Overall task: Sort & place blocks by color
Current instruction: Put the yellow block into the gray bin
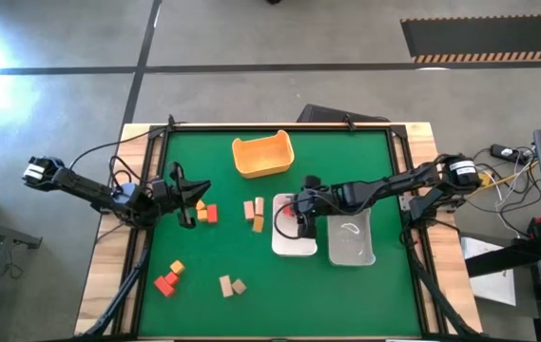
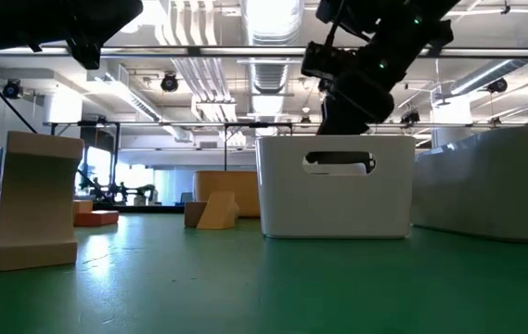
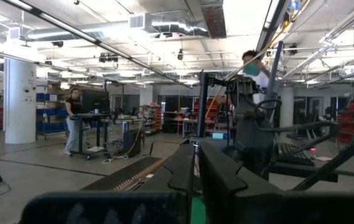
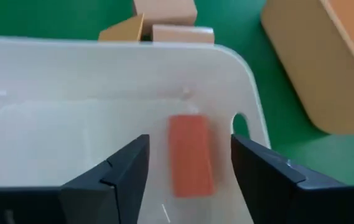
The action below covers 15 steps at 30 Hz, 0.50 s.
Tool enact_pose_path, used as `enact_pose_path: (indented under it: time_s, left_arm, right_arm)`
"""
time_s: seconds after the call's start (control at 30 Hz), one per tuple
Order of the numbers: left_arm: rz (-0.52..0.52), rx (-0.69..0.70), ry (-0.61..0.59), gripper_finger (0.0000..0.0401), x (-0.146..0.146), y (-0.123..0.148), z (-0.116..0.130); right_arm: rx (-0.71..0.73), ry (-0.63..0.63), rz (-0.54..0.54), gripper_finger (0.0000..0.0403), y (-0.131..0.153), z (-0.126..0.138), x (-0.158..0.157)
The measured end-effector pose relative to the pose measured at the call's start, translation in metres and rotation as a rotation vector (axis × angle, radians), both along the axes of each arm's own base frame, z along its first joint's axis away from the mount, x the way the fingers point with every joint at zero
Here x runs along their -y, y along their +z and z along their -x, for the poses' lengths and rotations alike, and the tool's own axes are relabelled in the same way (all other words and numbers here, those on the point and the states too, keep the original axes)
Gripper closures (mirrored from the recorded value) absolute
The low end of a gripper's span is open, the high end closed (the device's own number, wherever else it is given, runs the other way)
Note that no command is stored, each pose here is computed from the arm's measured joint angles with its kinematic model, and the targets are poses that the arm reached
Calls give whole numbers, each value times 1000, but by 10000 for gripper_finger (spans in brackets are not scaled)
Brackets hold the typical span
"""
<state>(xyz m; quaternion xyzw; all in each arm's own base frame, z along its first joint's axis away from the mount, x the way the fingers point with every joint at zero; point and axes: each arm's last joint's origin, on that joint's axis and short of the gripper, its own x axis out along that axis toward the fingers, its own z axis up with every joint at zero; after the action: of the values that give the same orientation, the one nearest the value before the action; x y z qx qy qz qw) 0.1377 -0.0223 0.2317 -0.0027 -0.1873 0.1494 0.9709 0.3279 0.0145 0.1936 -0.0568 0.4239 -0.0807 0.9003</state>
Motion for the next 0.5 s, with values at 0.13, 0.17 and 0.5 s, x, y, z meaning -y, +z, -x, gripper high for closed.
enact_pose_path:
  time_s: [0.13, 0.17, 0.5]
  left_arm:
    - [8, -4, 17, 393, -1, -1, 0]
    - [10, -4, 17, 393, -1, -1, 0]
    - [151, -30, 104, 393, -2, -8, -6]
  right_arm:
    - [10, 5, -11, 195, 6, -2, -4]
    - [15, 10, -16, 198, 7, -2, -7]
    - [48, 103, -40, 241, 24, 21, -47]
